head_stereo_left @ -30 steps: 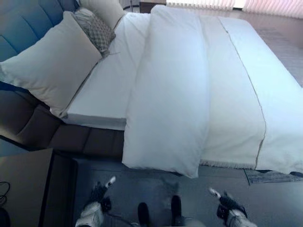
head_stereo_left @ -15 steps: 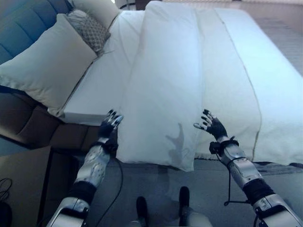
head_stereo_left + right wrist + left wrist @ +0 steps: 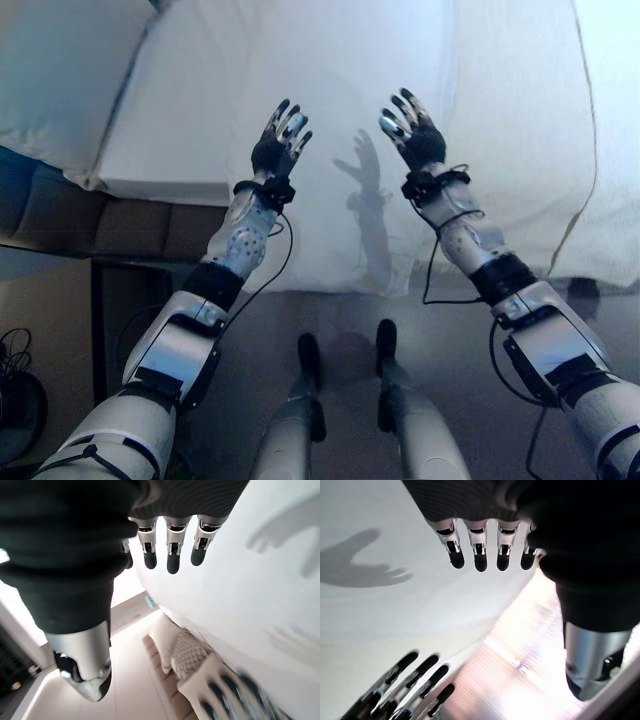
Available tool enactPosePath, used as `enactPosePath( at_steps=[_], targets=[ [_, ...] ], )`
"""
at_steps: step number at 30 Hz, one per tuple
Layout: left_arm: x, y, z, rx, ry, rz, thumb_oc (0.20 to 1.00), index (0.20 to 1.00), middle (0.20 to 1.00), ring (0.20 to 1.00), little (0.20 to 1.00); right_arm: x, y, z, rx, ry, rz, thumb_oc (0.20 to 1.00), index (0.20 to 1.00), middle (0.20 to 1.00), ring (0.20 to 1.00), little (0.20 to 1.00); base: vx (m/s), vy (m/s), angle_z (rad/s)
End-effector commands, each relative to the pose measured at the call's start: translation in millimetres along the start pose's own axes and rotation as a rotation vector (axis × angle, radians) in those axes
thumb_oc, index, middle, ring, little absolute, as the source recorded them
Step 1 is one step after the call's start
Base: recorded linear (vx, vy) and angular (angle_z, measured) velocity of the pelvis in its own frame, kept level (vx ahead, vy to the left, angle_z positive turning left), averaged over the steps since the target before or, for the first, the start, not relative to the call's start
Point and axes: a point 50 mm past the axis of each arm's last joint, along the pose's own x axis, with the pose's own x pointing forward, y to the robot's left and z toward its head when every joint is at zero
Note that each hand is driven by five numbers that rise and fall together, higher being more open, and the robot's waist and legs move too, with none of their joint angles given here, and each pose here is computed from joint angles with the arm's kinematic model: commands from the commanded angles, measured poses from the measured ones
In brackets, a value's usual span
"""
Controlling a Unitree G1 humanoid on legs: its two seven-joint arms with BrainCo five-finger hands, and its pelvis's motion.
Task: Make the bed
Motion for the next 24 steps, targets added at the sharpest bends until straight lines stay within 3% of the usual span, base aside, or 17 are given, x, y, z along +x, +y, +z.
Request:
enactPosePath(
  at_steps=[1,12,20,24],
  targets=[
    [16.0,-12.9,25.6,0.014,-0.056,-0.036,1.0,1.0,1.0,1.0,1.0,20.0,16.2,34.0,0.055,-0.125,0.015,1.0,1.0,1.0,1.0,1.0,0.04,0.055,-0.13],
    [39.1,-22.4,72.7,0.111,-0.129,0.035,1.0,1.0,1.0,1.0,1.0,46.7,26.5,55.4,-0.04,-0.091,-0.05,1.0,1.0,1.0,1.0,1.0,0.03,0.017,0.0],
    [34.5,25.4,90.9,0.218,-0.115,0.302,1.0,1.0,1.0,1.0,1.0,50.1,-3.5,45.1,-0.219,0.023,-0.226,1.0,1.0,1.0,1.0,1.0,0.01,0.002,0.03],
    [32.4,32.7,83.4,0.222,-0.093,0.353,1.0,1.0,1.0,1.0,1.0,49.2,-5.3,36.0,-0.248,0.051,-0.254,1.0,1.0,1.0,1.0,1.0,0.03,-0.016,0.0]
  ],
)
